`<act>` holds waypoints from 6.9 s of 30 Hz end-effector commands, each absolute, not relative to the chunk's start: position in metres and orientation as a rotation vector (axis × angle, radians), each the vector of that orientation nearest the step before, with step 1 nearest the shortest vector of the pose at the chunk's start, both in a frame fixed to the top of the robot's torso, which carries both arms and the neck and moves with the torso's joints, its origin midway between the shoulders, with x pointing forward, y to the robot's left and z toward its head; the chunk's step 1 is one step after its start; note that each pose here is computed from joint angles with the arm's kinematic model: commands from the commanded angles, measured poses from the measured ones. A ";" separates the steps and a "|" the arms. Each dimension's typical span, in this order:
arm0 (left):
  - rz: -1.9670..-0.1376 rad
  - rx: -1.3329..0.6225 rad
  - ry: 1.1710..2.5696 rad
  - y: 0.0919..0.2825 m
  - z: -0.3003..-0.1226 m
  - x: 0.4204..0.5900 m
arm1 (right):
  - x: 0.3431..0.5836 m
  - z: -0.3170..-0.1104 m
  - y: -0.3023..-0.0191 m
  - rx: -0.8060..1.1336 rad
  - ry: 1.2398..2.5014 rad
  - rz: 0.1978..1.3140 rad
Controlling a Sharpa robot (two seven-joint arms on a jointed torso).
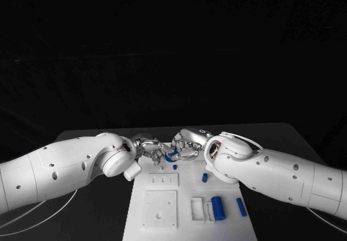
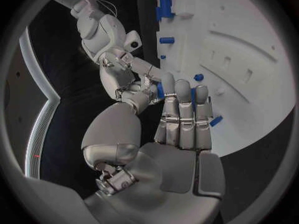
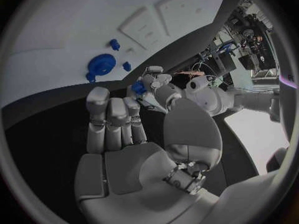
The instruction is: Assemble the parts on the task board
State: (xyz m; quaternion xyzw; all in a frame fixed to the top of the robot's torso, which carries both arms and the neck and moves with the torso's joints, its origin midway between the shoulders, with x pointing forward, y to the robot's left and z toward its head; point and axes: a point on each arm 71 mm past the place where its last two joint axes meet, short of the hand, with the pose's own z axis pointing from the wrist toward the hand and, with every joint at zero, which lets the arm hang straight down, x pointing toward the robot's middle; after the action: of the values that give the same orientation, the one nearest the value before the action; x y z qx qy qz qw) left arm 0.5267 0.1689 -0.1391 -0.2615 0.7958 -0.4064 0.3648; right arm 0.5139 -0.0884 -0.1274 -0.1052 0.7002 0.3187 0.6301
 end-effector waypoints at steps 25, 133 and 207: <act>-0.973 -0.614 1.998 0.178 -0.136 0.531 | 0.520 -0.128 -0.116 -0.124 1.572 0.761; -0.606 -0.249 2.127 0.164 -0.194 0.493 | 0.581 -0.089 -0.220 0.323 1.475 1.022; -0.658 -0.264 1.855 0.165 -0.199 0.481 | 0.580 -0.090 -0.224 0.327 1.489 1.019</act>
State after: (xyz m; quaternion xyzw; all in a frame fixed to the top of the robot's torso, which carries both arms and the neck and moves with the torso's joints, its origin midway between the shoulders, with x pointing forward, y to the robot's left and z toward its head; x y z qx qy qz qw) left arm 0.4810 0.1673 -0.2011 -0.1231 0.7917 -0.2712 0.5334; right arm 0.5810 -0.2257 -0.0899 0.1489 0.6403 0.4380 0.6131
